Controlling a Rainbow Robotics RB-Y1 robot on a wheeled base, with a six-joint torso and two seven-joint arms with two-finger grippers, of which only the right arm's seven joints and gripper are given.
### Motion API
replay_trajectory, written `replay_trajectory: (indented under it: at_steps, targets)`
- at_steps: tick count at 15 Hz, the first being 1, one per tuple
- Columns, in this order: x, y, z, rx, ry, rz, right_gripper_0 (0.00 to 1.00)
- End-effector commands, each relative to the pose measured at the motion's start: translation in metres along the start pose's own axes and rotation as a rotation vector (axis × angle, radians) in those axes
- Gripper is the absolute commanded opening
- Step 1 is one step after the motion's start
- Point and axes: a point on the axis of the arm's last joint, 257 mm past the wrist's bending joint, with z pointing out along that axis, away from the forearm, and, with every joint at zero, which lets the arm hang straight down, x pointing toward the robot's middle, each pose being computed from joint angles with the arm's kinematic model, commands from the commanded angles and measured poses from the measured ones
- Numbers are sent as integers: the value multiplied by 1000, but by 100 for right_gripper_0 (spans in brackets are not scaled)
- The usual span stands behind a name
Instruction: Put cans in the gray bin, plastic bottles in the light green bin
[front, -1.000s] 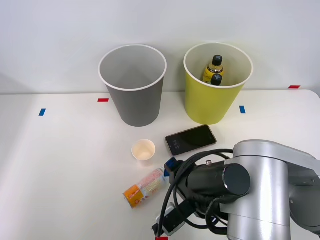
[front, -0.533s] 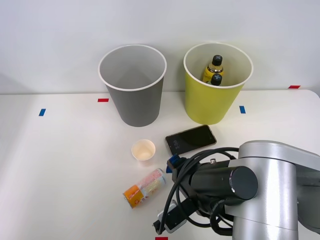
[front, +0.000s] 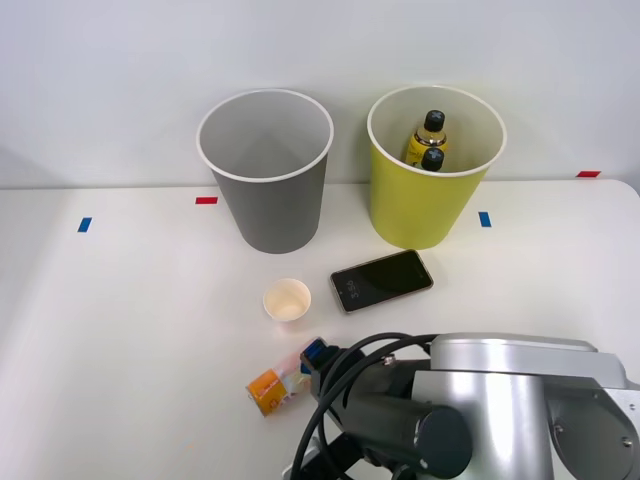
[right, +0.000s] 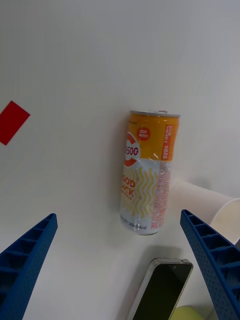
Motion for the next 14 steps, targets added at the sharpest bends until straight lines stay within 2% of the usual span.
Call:
replay_trajectory:
  at_steps: [1,5,14]
  targets:
    - [0,-10,11,7,13,-7,85]
    - [1,-18,25,-8,41,-29,85]
    - [-8,-12,40,-75,19,-26,85]
